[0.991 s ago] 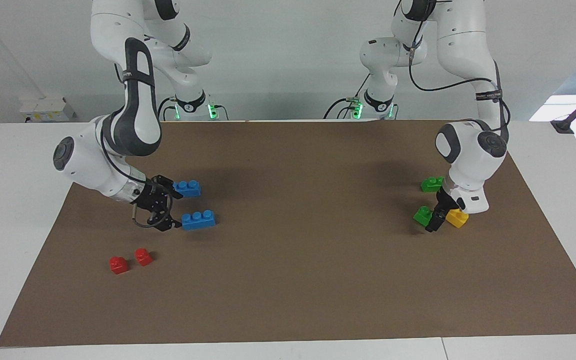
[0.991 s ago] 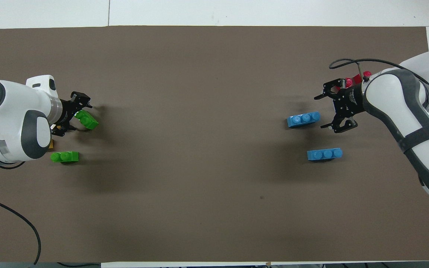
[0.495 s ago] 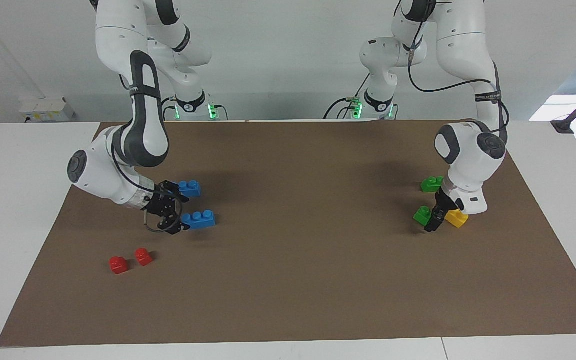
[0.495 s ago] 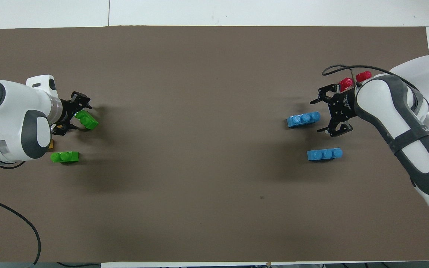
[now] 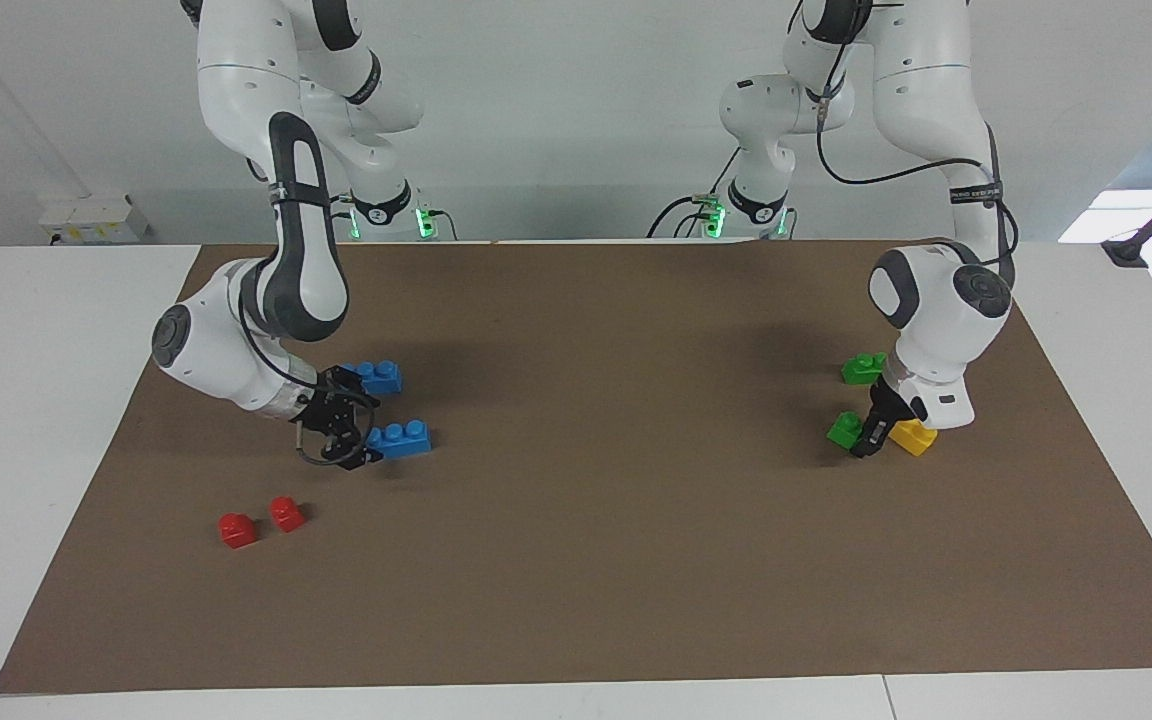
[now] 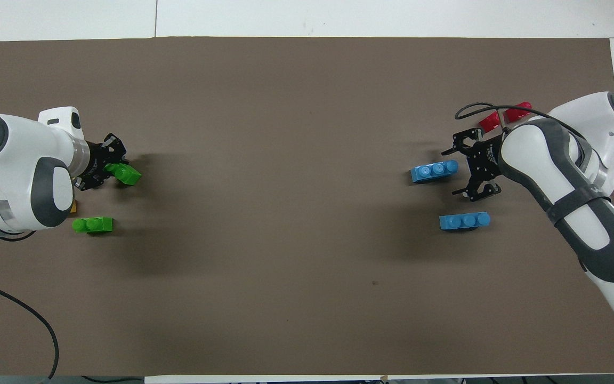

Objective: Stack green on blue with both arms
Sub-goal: 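Grasp the green brick with the left gripper while the right gripper grasps the blue brick, then lift the green brick with the left gripper while the right gripper lifts the blue brick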

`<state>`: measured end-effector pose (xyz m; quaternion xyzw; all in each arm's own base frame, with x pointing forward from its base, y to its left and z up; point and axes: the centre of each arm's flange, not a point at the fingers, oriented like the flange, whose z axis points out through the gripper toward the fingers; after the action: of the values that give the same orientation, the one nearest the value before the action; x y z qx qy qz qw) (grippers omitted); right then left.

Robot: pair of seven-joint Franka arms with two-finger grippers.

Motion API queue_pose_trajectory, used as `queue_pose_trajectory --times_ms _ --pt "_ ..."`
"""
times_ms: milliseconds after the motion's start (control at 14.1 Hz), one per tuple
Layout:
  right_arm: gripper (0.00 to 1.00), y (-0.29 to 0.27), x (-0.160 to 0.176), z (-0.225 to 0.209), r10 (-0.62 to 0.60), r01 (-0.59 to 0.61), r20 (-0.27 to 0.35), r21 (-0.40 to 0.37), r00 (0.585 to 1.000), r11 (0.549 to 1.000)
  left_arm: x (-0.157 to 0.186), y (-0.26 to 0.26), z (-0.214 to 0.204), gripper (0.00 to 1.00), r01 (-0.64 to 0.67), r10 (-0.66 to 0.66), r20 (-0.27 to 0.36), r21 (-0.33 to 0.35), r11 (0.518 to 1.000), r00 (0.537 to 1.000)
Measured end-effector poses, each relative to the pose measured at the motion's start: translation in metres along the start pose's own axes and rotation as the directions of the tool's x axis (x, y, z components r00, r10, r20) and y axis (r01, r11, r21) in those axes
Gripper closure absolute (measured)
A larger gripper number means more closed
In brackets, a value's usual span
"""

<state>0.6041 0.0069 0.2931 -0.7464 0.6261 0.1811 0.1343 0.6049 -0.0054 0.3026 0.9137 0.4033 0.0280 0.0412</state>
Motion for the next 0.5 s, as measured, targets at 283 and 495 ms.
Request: queue_pose_trajectory --times_ms 283,495 --pt "0.00 0.003 0.008 0.000 -0.007 0.007 -0.004 0.007 1.000 1.000 0.001 0.003 -0.002 0.66 -0.004 0.004 -0.004 -0.005 1.000 1.000" --pt "0.01 0.001 0.007 0.001 0.010 -0.011 0.012 0.039 1.000 0.999 -0.001 0.021 -0.023 0.66 -0.025 0.025 0.012 0.002 1.000 1.000"
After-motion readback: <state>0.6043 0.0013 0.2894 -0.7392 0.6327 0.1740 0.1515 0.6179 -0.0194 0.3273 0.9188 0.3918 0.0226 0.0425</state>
